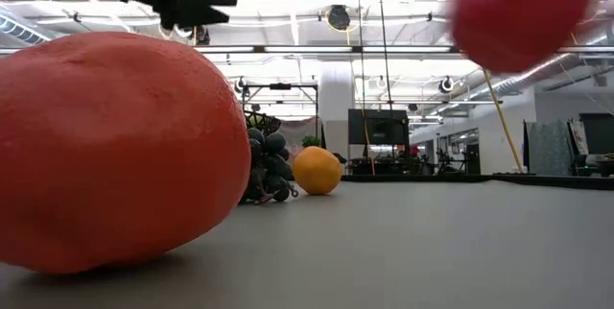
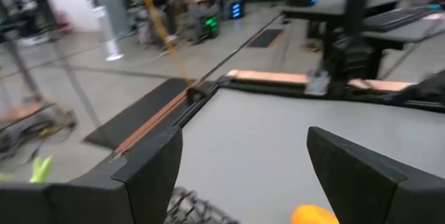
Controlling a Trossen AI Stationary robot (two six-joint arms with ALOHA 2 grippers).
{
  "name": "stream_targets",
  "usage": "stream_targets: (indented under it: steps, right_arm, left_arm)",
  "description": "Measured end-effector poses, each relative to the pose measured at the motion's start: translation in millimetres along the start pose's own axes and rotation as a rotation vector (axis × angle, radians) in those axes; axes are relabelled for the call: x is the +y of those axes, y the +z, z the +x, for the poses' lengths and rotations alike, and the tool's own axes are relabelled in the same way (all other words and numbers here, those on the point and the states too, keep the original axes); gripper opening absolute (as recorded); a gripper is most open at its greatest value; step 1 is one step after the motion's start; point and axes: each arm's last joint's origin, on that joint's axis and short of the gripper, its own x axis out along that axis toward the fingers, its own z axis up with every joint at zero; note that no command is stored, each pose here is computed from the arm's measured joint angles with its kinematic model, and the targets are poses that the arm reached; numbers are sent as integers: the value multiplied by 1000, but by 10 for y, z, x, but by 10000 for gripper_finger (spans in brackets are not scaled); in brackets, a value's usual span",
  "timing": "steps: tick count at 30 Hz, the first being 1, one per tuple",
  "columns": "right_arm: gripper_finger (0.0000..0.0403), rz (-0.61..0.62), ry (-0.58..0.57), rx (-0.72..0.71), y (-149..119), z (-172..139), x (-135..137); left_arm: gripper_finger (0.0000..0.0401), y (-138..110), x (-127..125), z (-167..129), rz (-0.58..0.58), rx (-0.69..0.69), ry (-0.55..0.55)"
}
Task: Build produce basket
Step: Put the red tomato into the wire basket
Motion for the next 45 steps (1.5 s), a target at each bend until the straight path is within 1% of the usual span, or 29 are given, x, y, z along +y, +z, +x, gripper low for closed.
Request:
stream_targets:
  steps: [3,6,10,13,17,19,22,28,30,32,35,38,41,43,45]
  right_arm:
    - [343,-121,-72,-204,212,-65,-50]
    - [345,-273,-191,-341,380,-71,-113]
    - [345,-443,-285,-426,573,-9,-214]
    - [344,-518,-290,-474,651,74,-314]
    - [346,-580,-283,-544,644,175,-463]
    - [346,-609,-295,-586,614,211,-535]
    - [346,-680,-339,-636,554,244,-621]
    - [347,-870,-429,-686,472,251,-681]
    - [347,-882,-448,-694,483,248,-715]
    - [347,-871,-455,-686,501,260,-765]
    - [347,-862,-387,-704,538,278,-835]
    - [347,-833,-314,-720,571,291,-899]
    - [347,-795,-312,-721,589,295,-943]
    - [347,-793,-314,-715,588,298,-952]
    - [348,-807,-320,-711,588,301,-956]
  left_arm:
    - [310,20,-59,-17,17,-21,-58]
    - [310,53,-105,-35,-15,-53,-86]
    - [310,115,-166,-64,-104,-109,-146]
    - [311,130,-210,-80,-175,-116,-237]
    - [311,130,-257,-97,-249,-98,-345]
    - [315,123,-269,-99,-274,-84,-379]
    - [333,74,-299,-49,-297,-45,-388]
    - [391,-138,-408,152,-342,77,-378]
    - [395,-178,-453,236,-396,71,-382]
    - [389,-203,-488,301,-473,64,-389]
    - [382,-244,-541,389,-547,49,-420]
    - [385,-312,-593,442,-548,67,-437]
    - [390,-393,-614,505,-544,91,-430]
    - [390,-419,-622,551,-561,74,-434]
    - [390,-431,-647,603,-575,60,-460]
